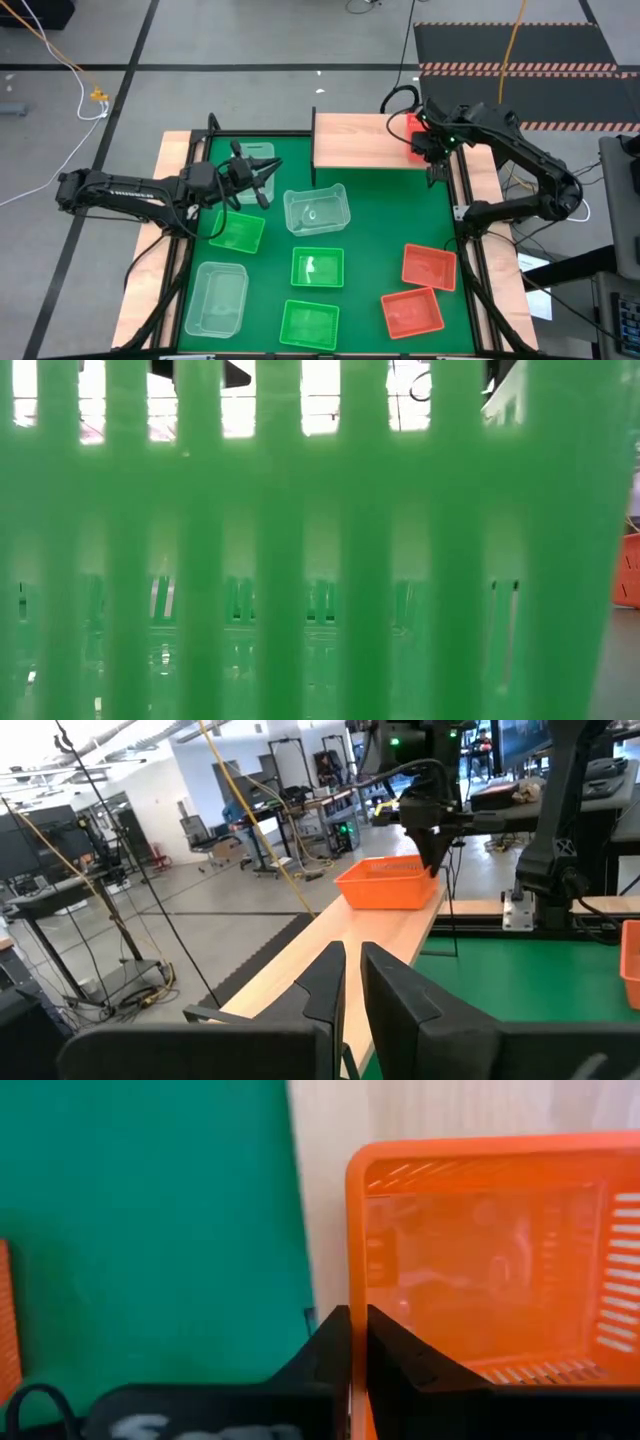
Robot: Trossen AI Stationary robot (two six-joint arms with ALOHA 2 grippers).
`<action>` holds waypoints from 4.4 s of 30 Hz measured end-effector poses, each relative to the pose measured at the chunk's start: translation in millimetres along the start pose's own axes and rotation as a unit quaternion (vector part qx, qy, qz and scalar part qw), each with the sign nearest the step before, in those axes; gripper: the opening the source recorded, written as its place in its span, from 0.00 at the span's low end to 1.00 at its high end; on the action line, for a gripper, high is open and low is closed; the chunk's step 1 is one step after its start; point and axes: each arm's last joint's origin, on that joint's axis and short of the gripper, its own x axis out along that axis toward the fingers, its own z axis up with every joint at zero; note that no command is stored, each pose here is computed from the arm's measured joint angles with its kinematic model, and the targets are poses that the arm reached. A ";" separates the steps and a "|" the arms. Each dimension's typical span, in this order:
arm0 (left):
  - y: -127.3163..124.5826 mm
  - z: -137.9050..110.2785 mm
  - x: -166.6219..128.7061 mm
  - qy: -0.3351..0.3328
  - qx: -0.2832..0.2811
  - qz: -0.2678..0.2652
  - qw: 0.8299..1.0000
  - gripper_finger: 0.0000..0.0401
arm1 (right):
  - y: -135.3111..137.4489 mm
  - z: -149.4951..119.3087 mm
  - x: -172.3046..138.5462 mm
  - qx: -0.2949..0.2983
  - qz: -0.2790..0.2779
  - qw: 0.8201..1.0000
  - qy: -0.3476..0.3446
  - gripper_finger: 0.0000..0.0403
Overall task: Stack baskets on shelf by color
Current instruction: Adjust the orange bin on the shelf
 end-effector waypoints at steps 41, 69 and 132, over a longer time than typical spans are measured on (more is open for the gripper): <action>-0.1 0.5 -0.1 -0.003 -0.004 -0.002 1.000 0.10 | 173.9 4.8 23.5 -0.061 0.147 0.985 -0.067 0.26; -0.4 0.1 -0.1 -0.001 0.008 -0.005 1.000 0.10 | 254.0 9.2 89.7 -0.477 0.076 0.875 -0.019 0.26; -23.1 -17.0 31.3 -0.008 -0.087 -0.069 0.994 0.13 | 272.5 -4.5 41.8 -0.046 0.156 0.963 -0.216 0.21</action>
